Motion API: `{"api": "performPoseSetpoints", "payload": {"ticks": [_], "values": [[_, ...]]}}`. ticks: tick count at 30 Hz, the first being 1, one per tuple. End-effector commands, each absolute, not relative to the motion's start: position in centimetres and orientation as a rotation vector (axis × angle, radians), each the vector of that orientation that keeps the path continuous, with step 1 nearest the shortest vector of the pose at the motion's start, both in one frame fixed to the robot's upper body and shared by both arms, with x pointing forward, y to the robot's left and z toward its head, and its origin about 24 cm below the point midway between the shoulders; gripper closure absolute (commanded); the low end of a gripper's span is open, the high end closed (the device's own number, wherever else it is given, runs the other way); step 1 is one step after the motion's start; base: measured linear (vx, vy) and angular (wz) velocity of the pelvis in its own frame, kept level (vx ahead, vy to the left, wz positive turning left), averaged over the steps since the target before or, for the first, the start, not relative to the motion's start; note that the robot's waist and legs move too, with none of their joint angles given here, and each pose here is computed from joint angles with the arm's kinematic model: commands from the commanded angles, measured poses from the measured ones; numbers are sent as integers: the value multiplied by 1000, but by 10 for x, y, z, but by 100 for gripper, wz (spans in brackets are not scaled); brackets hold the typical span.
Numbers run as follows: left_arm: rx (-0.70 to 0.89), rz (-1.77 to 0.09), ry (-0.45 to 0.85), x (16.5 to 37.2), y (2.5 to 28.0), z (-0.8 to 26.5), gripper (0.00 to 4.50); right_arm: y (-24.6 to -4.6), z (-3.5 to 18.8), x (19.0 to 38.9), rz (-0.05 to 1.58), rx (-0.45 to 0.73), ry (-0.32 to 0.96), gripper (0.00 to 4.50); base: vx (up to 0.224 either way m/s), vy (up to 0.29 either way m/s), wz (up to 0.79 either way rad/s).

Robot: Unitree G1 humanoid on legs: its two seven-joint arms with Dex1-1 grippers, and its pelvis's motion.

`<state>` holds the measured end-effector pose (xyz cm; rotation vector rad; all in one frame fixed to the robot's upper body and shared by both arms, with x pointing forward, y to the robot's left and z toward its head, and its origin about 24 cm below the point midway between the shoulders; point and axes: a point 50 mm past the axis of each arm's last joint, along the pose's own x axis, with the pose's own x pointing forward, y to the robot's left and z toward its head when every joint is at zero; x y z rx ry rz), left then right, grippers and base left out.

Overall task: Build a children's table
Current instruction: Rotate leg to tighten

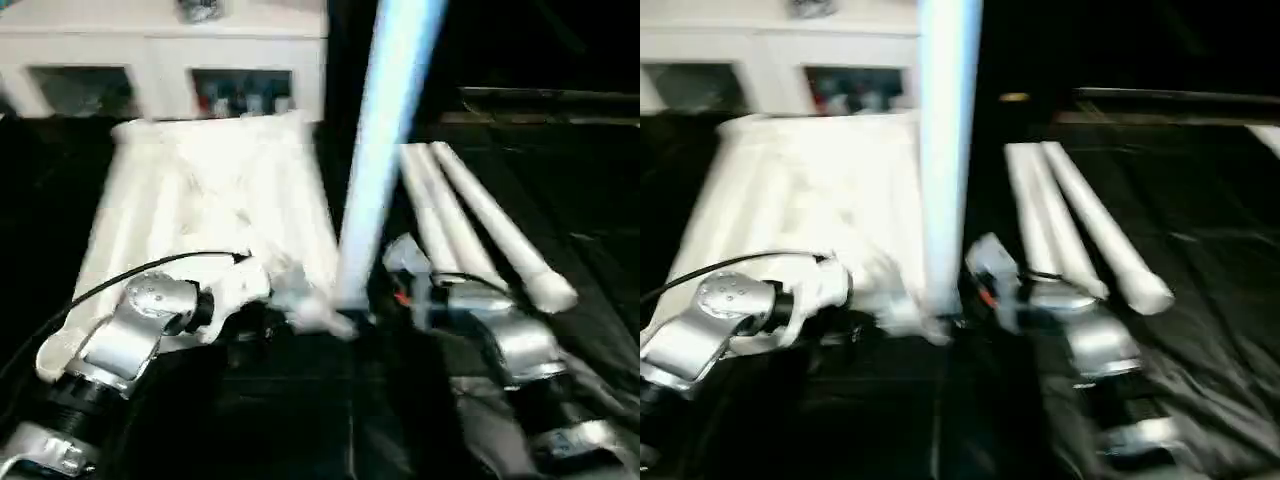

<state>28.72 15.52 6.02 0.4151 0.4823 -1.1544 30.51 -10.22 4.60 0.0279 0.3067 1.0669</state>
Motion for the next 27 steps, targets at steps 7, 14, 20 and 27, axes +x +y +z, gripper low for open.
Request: {"api": "performPoseSetpoints", "payload": {"ticks": [7,14,20,27], "values": [[244,-905,399,289,109,73,450,-48,22,314,750,158,426,173,-8,1,-2],[267,-883,383,286,99,78,450,-46,25,321,684,158,398,103,0,0,0],[361,-913,415,288,118,71,450,-78,39,325,750,49,280,57,0,0,0],[414,-1004,417,287,130,67,450,-114,55,321,857,-12,222,3,0,0,0]]}}
